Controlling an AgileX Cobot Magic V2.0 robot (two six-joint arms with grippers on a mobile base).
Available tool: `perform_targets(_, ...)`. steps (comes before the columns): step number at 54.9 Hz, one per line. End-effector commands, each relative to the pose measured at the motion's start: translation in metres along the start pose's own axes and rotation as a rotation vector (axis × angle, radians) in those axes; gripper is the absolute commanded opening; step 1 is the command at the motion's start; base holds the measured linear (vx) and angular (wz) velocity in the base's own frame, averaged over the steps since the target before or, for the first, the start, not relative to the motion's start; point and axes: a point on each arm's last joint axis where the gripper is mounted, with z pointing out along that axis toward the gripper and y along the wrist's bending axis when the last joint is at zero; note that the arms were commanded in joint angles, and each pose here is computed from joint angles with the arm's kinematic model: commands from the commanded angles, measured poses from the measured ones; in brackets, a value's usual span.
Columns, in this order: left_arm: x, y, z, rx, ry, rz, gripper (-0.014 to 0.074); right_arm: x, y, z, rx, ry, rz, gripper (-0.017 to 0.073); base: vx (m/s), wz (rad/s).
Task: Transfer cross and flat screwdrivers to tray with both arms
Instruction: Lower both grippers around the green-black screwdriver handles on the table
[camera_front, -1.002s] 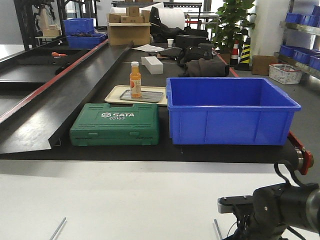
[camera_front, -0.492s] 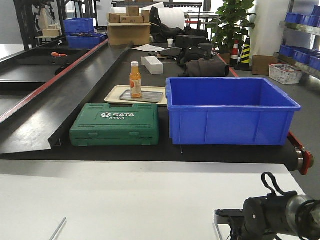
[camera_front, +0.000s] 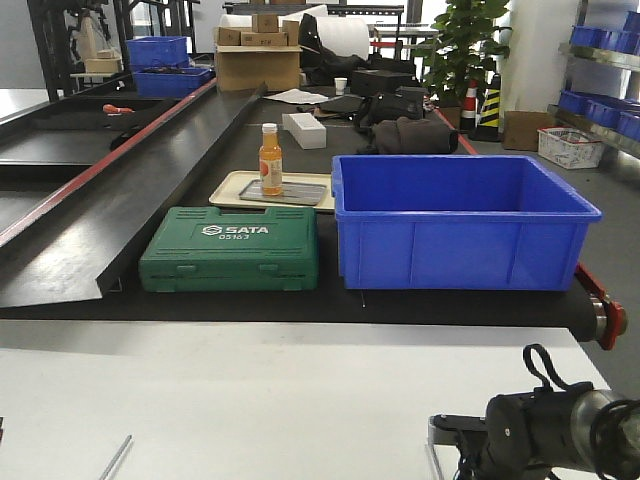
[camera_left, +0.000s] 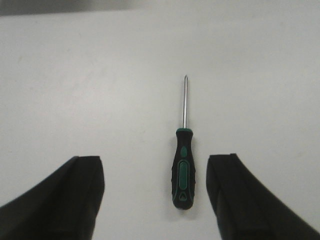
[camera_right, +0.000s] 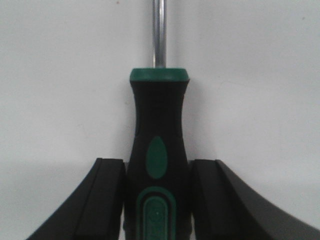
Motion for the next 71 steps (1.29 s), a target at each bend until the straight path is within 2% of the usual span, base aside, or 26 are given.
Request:
perform_targets(1,-0.028,0.002,0.018,0.004,0.042,0.04,0.0559,-0.006,0.003,-0.011,-0.026,-0.051,0.005,-0.001,0.0,0.0)
perform_targets(12,-0.041,0.002,0.091,0.04,0.251,0.021,0.0559,-0.007,0.003,-0.011,-0.027,-0.059,-0.012,-0.0009,0.0,0.0)
perform_targets(25,-0.022,-0.005,0.159,0.101,0.432,-0.033,0.0554,-0.007,0.003,-0.011,-0.026,-0.06,-0.02,-0.0008,0.0,0.0)
perform_targets(54,0.004,-0.009,0.199,0.119,0.548,-0.039,0.0481,-0.007,0.003,-0.011,-0.024,-0.056,-0.032,-0.0008,0.0,0.0)
perform_targets(66,0.012,-0.018,0.212,0.136,0.575,-0.004,0.0477,-0.007,0.003,-0.011,-0.025,-0.059,-0.035,-0.0008,0.0,0.0)
perform_targets(71,0.014,-0.024,0.215,0.144,0.585,0.018,0.0426,-0.007,0.003,-0.011,-0.025,-0.059,-0.035,-0.0008,0.0,0.0)
